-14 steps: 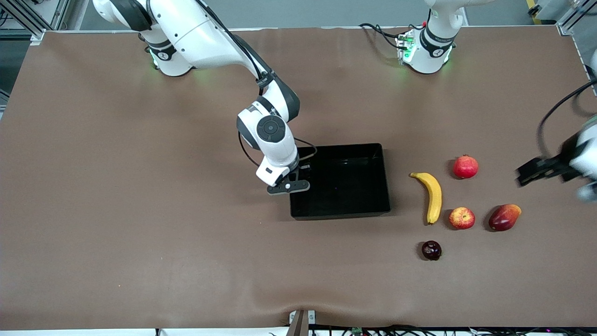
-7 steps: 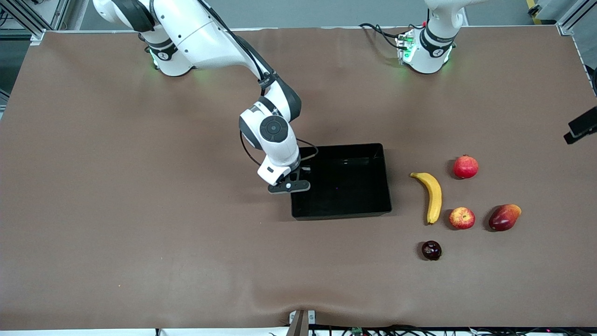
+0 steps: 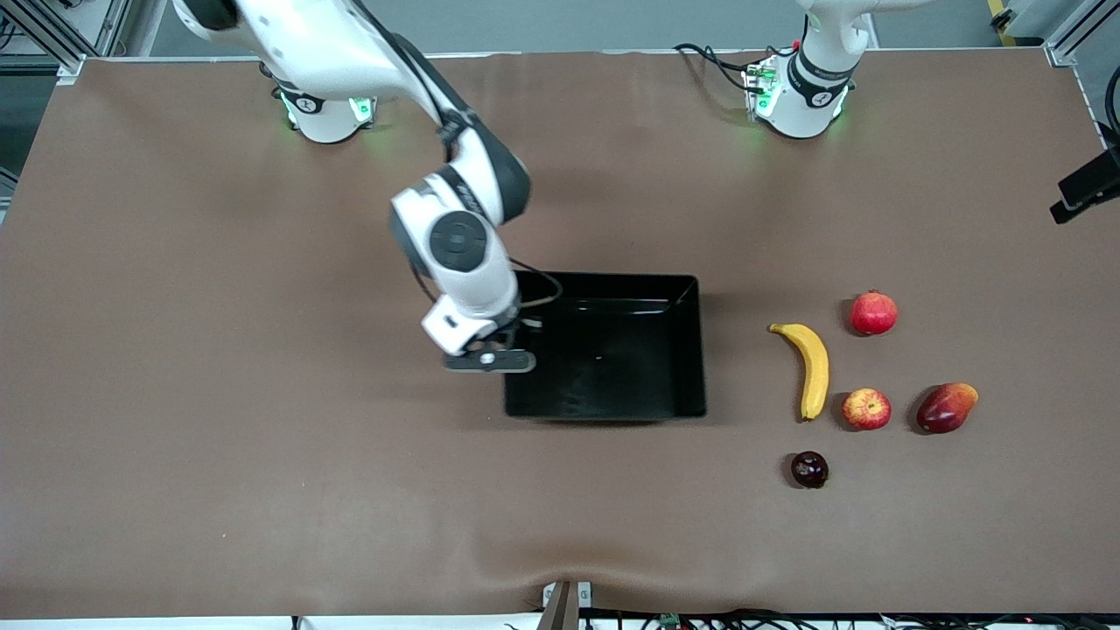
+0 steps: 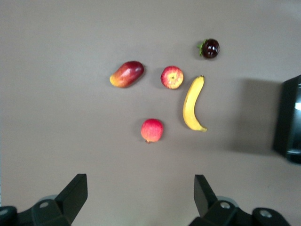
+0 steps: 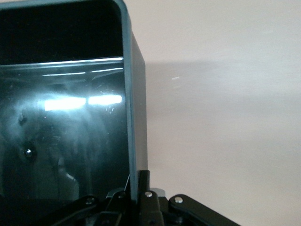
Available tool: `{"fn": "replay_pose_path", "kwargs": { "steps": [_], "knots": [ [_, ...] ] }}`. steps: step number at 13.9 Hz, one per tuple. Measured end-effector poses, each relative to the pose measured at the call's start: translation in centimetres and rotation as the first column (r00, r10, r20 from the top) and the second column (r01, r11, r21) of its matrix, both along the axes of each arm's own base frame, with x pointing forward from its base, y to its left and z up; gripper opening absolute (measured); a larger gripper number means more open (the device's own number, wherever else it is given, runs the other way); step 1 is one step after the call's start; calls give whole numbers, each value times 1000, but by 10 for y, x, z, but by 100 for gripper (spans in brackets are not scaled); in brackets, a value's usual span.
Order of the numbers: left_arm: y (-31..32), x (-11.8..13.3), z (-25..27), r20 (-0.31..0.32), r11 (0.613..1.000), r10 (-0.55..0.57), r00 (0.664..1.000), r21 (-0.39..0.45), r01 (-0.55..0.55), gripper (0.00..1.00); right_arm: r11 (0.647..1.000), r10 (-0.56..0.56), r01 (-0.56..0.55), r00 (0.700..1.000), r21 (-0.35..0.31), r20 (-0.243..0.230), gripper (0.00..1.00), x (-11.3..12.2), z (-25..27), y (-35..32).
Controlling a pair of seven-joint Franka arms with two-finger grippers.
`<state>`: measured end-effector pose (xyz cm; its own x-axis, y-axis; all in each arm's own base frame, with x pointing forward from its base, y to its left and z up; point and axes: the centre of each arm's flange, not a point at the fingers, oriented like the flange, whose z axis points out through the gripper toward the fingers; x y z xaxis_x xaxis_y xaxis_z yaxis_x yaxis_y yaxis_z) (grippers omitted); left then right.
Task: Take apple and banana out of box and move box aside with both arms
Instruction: 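Slide the empty black tray with the right gripper away from the fruits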
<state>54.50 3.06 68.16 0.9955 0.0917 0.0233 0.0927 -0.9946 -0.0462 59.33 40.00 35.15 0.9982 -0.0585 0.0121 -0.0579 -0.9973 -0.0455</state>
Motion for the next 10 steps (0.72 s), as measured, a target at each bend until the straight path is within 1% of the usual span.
{"fn": "replay_pose_path", "kwargs": {
  "steps": [3, 4, 8, 10],
  "knots": [
    [1, -9, 5, -13, 1000, 3, 1000, -2, -3, 100, 995, -98, 98, 995, 0, -31, 3, 25, 49, -71],
    [0, -11, 6, -14, 1000, 1, 1000, -4, -1, 100, 994, -107, 107, 993, 9, -40, 3, 33, 57, -95],
    [-7, -11, -5, -43, 1000, -13, 999, -7, 13, 100, 998, -53, 54, 995, 13, -84, 3, 63, 59, -191],
    [-7, -11, -8, -50, 1000, -13, 999, -8, 12, 100, 999, -43, 45, 993, 13, -106, 3, 73, 56, -236]
  ]
}}
